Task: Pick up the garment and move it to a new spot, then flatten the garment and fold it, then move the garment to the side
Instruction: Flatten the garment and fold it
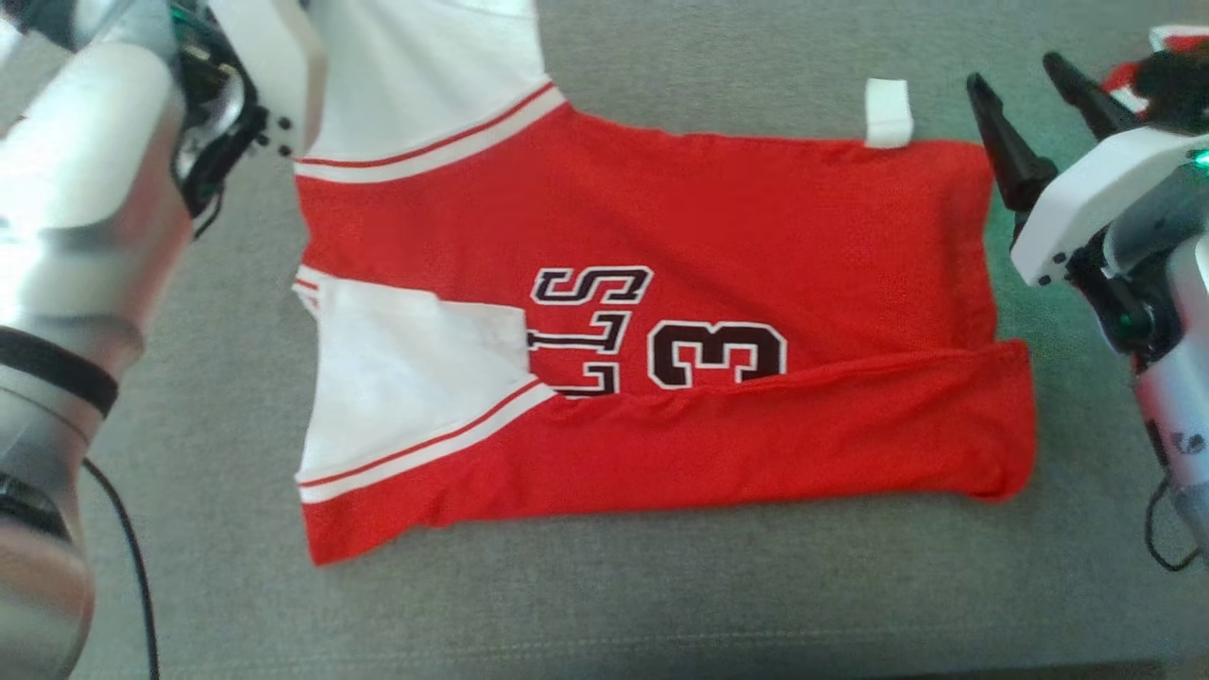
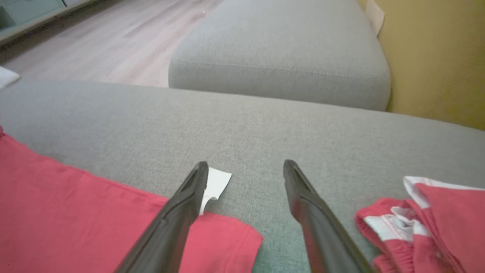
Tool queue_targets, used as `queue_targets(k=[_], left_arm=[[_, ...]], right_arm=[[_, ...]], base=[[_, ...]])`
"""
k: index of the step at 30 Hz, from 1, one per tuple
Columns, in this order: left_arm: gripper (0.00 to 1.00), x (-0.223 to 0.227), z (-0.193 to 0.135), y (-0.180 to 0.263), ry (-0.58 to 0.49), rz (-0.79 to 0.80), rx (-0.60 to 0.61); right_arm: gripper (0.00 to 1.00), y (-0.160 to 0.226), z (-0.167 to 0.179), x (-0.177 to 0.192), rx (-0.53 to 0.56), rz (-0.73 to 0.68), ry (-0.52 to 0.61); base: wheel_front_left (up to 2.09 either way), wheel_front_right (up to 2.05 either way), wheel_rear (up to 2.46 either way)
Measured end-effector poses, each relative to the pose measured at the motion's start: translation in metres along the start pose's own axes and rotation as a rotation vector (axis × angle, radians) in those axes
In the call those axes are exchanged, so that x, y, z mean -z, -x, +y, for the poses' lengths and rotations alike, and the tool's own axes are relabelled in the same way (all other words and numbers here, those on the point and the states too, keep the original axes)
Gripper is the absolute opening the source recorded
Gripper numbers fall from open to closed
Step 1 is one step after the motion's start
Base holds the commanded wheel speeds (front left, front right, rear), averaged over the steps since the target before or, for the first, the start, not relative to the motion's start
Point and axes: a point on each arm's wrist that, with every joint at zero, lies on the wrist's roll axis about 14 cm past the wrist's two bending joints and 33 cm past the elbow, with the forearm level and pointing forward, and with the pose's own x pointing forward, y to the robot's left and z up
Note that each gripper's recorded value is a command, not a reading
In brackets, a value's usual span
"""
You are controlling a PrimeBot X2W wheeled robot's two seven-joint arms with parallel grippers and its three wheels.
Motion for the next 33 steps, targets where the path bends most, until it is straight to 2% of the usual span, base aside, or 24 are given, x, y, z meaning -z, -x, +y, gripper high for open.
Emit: queue_targets(k=[5,10,17,22,23,24,25,33], left_arm=[[0.00,0.003,-0.010,0.009,-0.017,-0.012,0.027],[0.00,0.011,-0.028,0.005,-0.029,-0.001,0.077],[0.00,0.016,-0.038,0.002,-0.031,0.009,0.106],[0.00,0.018,-0.040,0.000,-0.030,0.014,0.113],[0.00,0.018,-0.040,0.000,-0.031,0.015,0.113],[0.00,0.017,-0.040,0.000,-0.033,0.015,0.113],[0.00,0.017,-0.040,0.000,-0.034,0.015,0.113],[0.00,0.020,-0.037,-0.003,-0.037,0.013,0.101]], right_arm=[[1.00,-0.008,0.008,0.031,-0.039,0.159,0.028],[1.00,-0.007,-0.005,0.064,-0.025,0.303,0.073],[1.00,-0.013,-0.013,0.065,-0.014,0.335,0.083],[1.00,-0.013,-0.007,0.071,-0.040,0.371,0.089],[0.52,-0.013,-0.006,0.072,-0.044,0.378,0.085],[0.17,-0.012,-0.004,0.072,-0.049,0.384,0.084],[0.00,-0.012,-0.004,0.072,-0.053,0.392,0.085],[0.00,-0.012,-0.011,0.062,-0.048,0.362,0.097]], base=[[0.00,0.00,0.00],[0.00,0.00,0.00],[0.00,0.00,0.00],[0.00,0.00,0.00],[0.00,0.00,0.00],[0.00,0.00,0.00],[0.00,0.00,0.00],[0.00,0.00,0.00]])
